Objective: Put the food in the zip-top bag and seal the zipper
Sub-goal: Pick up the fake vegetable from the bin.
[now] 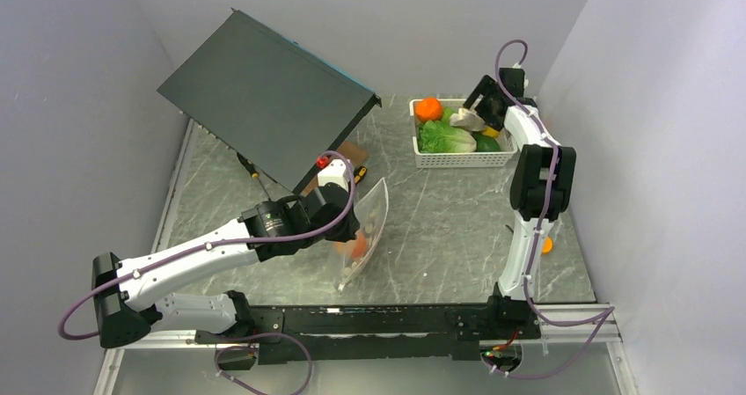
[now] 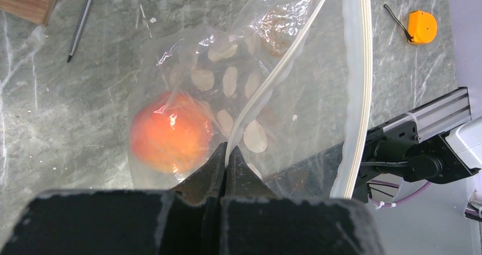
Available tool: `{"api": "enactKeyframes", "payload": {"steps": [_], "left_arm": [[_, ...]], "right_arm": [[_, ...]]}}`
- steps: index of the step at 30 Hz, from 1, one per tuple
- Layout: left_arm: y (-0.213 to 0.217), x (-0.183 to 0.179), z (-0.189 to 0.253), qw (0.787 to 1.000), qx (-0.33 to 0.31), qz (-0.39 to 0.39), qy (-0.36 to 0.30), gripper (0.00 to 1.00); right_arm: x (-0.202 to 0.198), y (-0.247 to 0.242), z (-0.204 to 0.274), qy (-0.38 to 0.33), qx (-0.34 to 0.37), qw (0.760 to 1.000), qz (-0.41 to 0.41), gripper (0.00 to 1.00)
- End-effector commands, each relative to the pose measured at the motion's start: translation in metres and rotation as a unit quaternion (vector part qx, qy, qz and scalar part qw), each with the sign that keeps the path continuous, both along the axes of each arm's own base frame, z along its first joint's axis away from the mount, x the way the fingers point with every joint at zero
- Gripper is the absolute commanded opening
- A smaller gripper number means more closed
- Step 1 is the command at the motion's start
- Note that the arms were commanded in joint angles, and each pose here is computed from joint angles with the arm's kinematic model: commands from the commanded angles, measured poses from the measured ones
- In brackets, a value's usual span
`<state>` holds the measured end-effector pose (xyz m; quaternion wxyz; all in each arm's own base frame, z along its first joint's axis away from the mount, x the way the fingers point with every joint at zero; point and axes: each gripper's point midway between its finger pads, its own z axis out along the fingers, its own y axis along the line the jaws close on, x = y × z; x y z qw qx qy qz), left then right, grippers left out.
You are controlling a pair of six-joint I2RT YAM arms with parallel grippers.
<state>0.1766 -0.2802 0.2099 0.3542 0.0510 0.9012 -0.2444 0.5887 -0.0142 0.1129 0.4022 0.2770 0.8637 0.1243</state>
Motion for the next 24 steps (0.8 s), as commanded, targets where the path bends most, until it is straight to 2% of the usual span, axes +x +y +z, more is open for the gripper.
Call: {"api": "enactKeyframes", "payload": {"steps": [1,7,17,20,24], "left_arm": [[-0.005,0.002,0.014,1.000,-0.018,-0.007,-0.012,0.00],[-0.004,0.001,0.015,1.000,-0.019,-0.009,-0.012,0.00],[-0.001,0.000,0.016,1.000,-0.020,-0.010,-0.017,0.00],[-0.001,0.000,0.016,1.000,-0.019,-0.010,-0.017,0.00],[0.000,0.001,0.018,1.000,-0.018,-0.011,-0.020,0.00]], "right_arm": [[-0.014,-0.003,0.029,-0.013,0.004,1.000,-0.017,0.86],[-0.021,-0.006,0.023,-0.004,0.016,0.999,-0.049,0.91],[-0.005,0.008,0.007,-0.021,0.100,0.993,-0.066,0.93],[0.006,0.009,-0.002,-0.019,0.118,0.989,-0.081,0.89],[0.016,0.008,-0.011,-0.018,0.135,0.985,-0.102,0.78]]}}
